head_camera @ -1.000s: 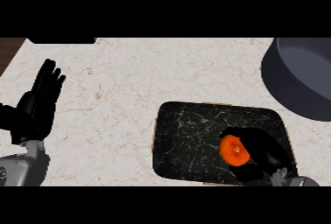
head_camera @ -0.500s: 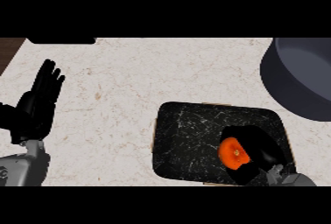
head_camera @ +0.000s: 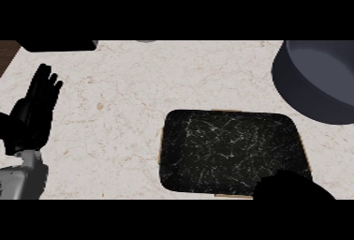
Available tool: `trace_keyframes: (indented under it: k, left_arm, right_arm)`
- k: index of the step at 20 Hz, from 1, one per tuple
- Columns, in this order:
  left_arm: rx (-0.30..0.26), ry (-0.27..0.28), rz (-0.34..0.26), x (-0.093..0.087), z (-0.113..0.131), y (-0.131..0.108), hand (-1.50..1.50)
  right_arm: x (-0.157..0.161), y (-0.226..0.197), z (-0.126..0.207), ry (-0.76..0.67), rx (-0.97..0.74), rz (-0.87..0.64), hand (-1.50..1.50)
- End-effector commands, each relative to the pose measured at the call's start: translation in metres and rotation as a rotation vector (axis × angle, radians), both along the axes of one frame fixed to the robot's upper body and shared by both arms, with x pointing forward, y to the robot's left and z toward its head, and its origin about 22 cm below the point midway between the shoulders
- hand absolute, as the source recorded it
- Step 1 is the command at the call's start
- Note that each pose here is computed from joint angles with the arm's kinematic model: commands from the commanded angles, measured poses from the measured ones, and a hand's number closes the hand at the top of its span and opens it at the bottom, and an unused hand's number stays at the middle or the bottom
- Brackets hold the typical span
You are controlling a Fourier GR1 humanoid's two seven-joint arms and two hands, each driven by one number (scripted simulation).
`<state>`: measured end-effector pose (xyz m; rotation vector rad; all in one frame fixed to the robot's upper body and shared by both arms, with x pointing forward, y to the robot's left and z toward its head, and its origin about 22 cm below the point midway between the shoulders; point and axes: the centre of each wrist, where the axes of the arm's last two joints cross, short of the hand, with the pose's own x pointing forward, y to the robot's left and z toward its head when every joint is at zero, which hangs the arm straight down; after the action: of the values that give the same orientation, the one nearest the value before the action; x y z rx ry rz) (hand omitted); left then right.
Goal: Pick the squash from the tray and place it in the pot
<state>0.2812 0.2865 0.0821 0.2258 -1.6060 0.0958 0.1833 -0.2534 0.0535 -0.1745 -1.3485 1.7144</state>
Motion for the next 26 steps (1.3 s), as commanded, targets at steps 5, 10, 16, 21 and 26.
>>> trace_keyframes:
  k: [5,10,16,21,26]
  left_arm:
    - [-0.002,-0.004,0.035,-0.006,-0.004,-0.003,0.0]
    - [0.011,0.004,0.025,-0.01,-0.004,0.009,0.0]
    - [0.003,-0.014,-0.017,-0.005,0.01,0.0,0.0]
    - [-0.001,0.004,-0.031,0.007,0.007,0.005,0.0]
    - [-0.011,0.005,-0.041,0.013,-0.006,-0.005,0.0]
  right_arm:
    - [-0.025,-0.071,0.049,-0.161,0.3,0.037,1.5]
    - [-0.031,-0.103,0.074,-0.293,0.532,-0.152,1.5]
    - [-0.024,-0.164,0.121,-0.472,0.676,-0.349,1.5]
    - [-0.004,-0.202,0.155,-0.476,0.675,-0.469,1.5]
    - [0.033,-0.222,0.158,-0.411,0.717,-0.509,1.5]
